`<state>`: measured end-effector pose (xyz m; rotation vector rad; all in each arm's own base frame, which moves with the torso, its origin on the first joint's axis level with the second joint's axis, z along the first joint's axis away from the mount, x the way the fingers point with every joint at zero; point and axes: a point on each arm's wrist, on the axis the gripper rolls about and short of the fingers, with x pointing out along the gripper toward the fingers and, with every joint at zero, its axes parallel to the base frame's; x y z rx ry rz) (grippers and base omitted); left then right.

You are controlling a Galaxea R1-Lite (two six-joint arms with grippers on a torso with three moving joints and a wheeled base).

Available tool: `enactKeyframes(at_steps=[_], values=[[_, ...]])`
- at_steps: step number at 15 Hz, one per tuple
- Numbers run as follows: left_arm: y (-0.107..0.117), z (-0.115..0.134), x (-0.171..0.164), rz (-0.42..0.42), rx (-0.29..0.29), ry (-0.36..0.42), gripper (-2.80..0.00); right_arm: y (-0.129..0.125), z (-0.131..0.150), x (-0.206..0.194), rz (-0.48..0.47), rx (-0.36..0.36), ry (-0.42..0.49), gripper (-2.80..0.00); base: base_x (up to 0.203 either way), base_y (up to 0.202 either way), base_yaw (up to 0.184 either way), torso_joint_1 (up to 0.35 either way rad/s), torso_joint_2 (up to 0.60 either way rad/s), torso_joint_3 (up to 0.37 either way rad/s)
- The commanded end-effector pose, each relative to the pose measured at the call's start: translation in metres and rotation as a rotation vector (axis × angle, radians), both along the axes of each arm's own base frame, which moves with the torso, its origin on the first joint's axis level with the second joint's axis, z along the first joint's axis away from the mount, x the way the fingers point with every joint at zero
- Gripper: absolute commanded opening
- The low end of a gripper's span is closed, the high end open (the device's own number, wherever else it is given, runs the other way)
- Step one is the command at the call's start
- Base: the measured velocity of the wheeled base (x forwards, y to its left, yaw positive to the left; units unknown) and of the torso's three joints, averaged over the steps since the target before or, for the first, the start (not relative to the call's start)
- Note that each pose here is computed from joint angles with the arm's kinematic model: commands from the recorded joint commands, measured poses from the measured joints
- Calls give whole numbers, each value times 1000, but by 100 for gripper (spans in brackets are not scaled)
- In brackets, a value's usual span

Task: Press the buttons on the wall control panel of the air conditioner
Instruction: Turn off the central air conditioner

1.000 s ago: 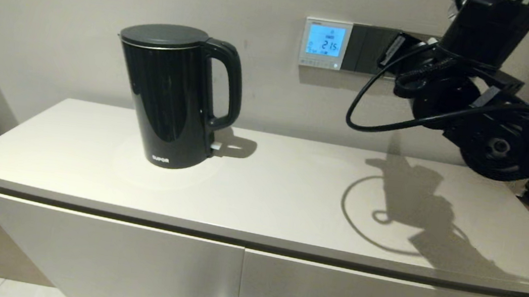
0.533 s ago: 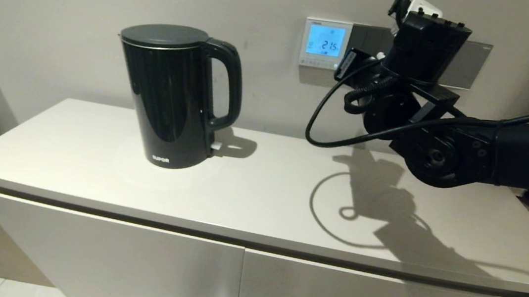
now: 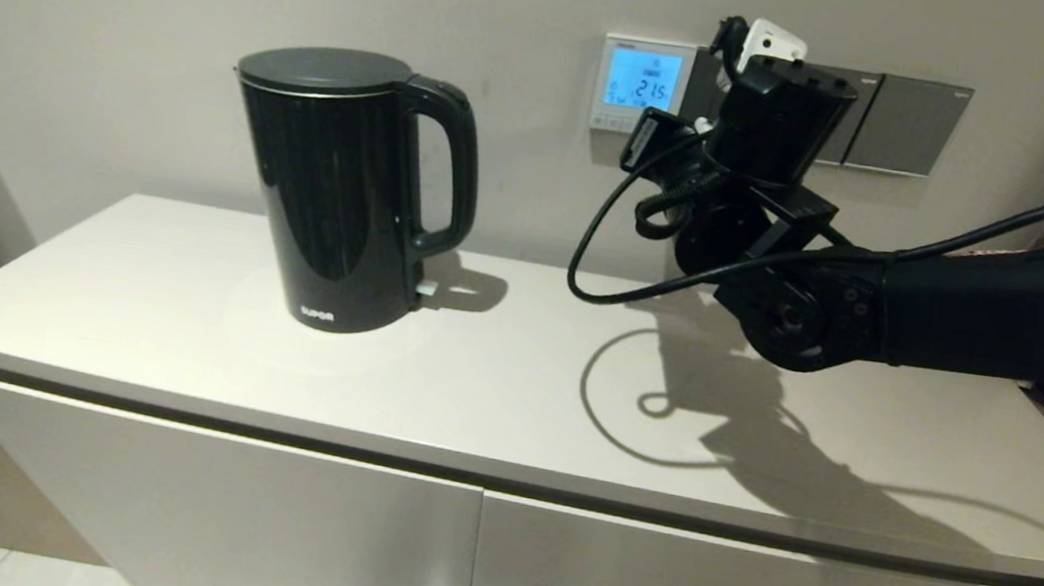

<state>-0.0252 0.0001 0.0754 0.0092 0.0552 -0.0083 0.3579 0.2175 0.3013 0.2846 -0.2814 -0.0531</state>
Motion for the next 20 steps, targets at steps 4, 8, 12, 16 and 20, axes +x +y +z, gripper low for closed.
enactKeyframes(at_steps=[4,8,12,16,20], values=[[0,0,0,0,0,0,-280,1,-7,9,-7,-4,5,-280,0,0,0,0,0,0],[0,0,0,0,0,0,-280,-1,-8,15,-5,-6,-1,-280,0,0,0,0,0,0],[0,0,0,0,0,0,-280,1,-13,23,-1,-10,-2,-280,0,0,0,0,0,0],[0,0,0,-1,0,0,-280,1,-13,24,-1,-9,-4,-280,0,0,0,0,0,0],[0,0,0,0,0,0,-280,4,-20,33,-7,-11,0,-280,0,0,0,0,0,0]])
